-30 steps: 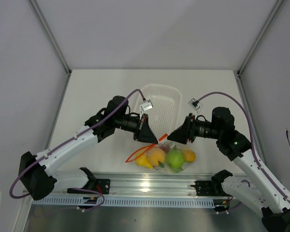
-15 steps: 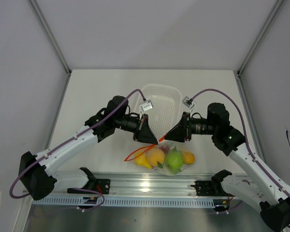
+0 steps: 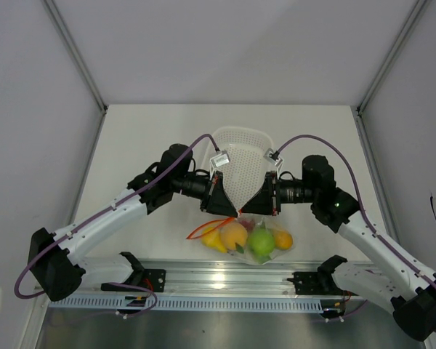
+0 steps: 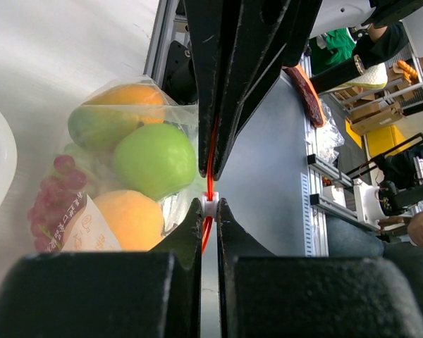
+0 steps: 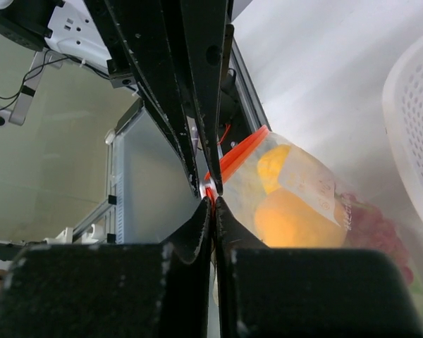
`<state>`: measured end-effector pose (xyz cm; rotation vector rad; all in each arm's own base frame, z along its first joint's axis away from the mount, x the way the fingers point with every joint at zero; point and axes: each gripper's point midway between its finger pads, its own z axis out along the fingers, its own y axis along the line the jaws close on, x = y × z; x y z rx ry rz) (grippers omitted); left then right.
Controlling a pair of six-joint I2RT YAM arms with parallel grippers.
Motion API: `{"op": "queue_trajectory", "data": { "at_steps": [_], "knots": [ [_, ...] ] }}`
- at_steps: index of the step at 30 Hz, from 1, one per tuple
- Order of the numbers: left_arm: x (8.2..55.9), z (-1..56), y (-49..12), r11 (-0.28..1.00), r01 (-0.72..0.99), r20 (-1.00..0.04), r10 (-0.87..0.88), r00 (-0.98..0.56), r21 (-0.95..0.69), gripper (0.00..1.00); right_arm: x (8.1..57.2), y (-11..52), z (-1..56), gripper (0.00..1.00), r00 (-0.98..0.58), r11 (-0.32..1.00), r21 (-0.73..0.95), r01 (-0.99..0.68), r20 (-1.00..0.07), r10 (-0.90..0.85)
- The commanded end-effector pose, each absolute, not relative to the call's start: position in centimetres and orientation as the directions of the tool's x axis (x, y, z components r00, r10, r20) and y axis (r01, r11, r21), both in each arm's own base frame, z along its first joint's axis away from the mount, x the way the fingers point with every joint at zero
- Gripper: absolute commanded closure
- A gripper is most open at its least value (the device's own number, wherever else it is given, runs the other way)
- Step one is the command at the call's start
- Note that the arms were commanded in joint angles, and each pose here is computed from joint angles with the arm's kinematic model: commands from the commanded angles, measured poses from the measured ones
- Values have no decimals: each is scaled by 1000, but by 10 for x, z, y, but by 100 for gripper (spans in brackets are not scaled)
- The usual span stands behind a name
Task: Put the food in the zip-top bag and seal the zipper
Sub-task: Zip the zipper food storage bag at the center of the board.
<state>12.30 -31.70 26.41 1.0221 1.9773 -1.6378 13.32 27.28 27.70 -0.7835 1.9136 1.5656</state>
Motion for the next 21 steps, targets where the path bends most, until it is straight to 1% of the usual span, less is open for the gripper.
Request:
{"op": "queue_trajectory", "data": {
  "at_steps": [1, 4, 7, 8, 11, 17, 21],
  "knots": [
    [123, 284, -319, -3, 756, -729, 267, -631, -655, 99, 138, 278, 282, 100, -655, 146, 641, -753, -750, -86],
    [123, 283, -318, 0, 755, -727, 268, -632, -656, 99, 140, 280, 280, 100, -657, 176, 637, -750, -749, -89],
    [123, 281, -317, 9, 751, -721, 272, -637, -660, 99, 155, 274, 274, 100, -643, 298, 599, -743, -763, -67],
    [123, 281, -317, 10, 752, -722, 271, -636, -659, 100, 162, 269, 267, 100, -651, 369, 589, -719, -757, -61],
    [121, 279, -314, 22, 747, -714, 279, -642, -664, 99, 177, 256, 267, 100, -630, 476, 541, -693, -776, -34],
    [118, 278, -310, 37, 753, -716, 282, -639, -657, 99, 198, 229, 272, 100, -603, 611, 497, -617, -797, 39],
    [116, 277, -306, 51, 753, -713, 284, -641, -657, 99, 210, 206, 275, 100, -595, 666, 497, -556, -798, 100]
  ]
}}
